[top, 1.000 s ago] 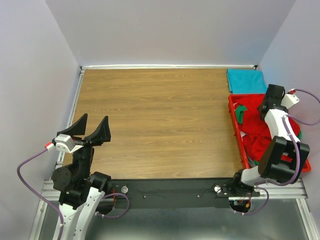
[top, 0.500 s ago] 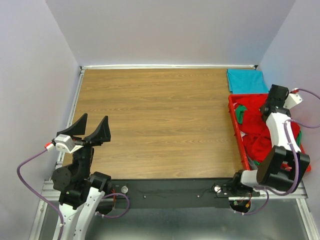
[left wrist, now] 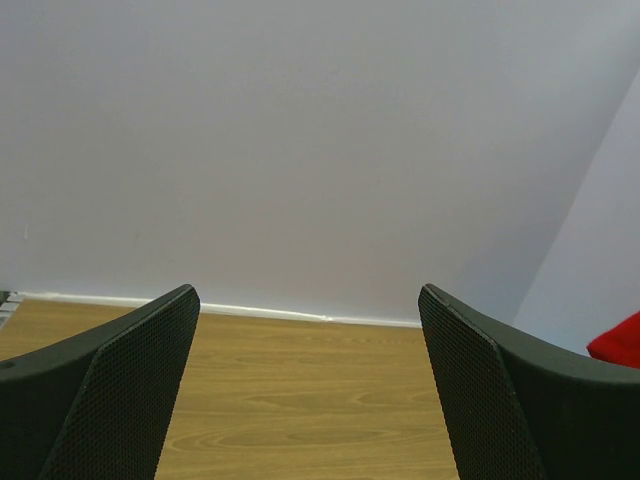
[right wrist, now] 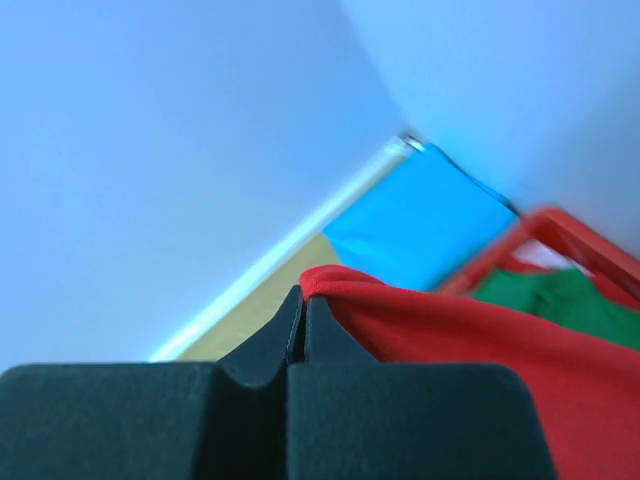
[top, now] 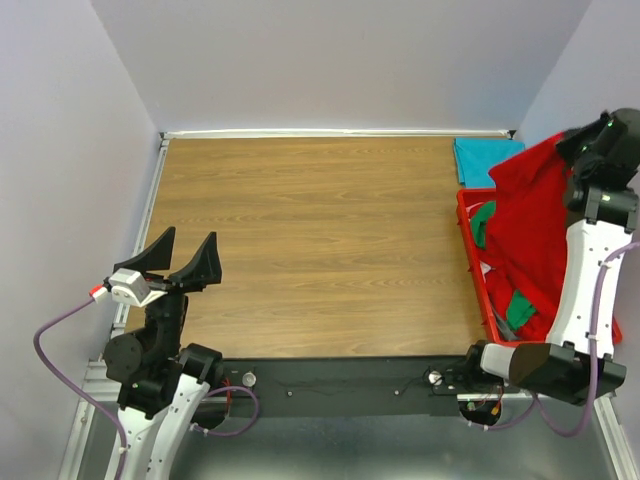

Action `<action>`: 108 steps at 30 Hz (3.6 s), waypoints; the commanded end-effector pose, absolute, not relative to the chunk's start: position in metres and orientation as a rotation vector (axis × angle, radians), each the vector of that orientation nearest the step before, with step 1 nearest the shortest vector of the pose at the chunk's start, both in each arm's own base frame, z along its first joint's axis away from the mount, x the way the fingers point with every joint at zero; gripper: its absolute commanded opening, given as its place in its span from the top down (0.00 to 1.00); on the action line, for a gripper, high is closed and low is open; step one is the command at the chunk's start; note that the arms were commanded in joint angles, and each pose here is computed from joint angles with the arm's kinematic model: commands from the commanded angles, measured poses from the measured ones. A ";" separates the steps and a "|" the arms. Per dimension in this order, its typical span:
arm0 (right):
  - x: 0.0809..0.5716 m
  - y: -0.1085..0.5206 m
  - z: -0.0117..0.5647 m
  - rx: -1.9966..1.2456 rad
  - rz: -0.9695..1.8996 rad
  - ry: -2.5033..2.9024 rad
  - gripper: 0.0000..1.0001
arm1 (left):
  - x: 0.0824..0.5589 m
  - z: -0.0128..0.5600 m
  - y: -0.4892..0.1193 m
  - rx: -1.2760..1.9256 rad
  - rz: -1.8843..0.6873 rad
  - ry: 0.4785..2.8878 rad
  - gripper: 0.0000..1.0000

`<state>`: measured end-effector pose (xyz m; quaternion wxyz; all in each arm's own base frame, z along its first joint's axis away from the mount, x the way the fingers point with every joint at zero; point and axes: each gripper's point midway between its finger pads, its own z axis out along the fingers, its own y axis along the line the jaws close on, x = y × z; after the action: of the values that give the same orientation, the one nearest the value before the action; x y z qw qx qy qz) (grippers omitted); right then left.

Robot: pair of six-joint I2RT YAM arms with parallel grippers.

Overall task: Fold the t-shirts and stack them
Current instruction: Grab the tshirt from the pile, then move the tshirt to the center of the board, then flatten the tshirt out

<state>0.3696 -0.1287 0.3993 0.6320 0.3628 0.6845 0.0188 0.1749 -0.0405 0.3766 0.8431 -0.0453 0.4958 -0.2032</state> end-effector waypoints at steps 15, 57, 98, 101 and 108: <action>0.454 0.102 0.462 0.200 0.619 1.651 0.99 | 0.177 0.378 -0.043 -0.072 -0.419 1.048 0.02; 0.331 0.244 0.141 -0.502 0.308 2.278 0.47 | 0.245 0.321 -0.081 -0.103 -0.541 1.377 0.02; 0.335 0.366 0.023 -0.878 0.066 2.228 0.82 | 0.303 0.195 -0.095 -0.338 -0.536 1.798 0.02; 0.339 0.362 0.038 -0.863 0.043 2.195 0.99 | 0.305 0.193 -0.095 -0.348 -0.540 1.800 0.02; 0.389 0.334 0.158 -0.679 -0.081 1.978 0.99 | 0.320 0.184 -0.103 -0.343 -0.547 1.849 0.04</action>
<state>0.3493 0.3537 0.0621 0.4007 -0.3337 0.8532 0.0056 0.3094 -0.1036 0.1803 0.5538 -0.1373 0.7877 -0.2324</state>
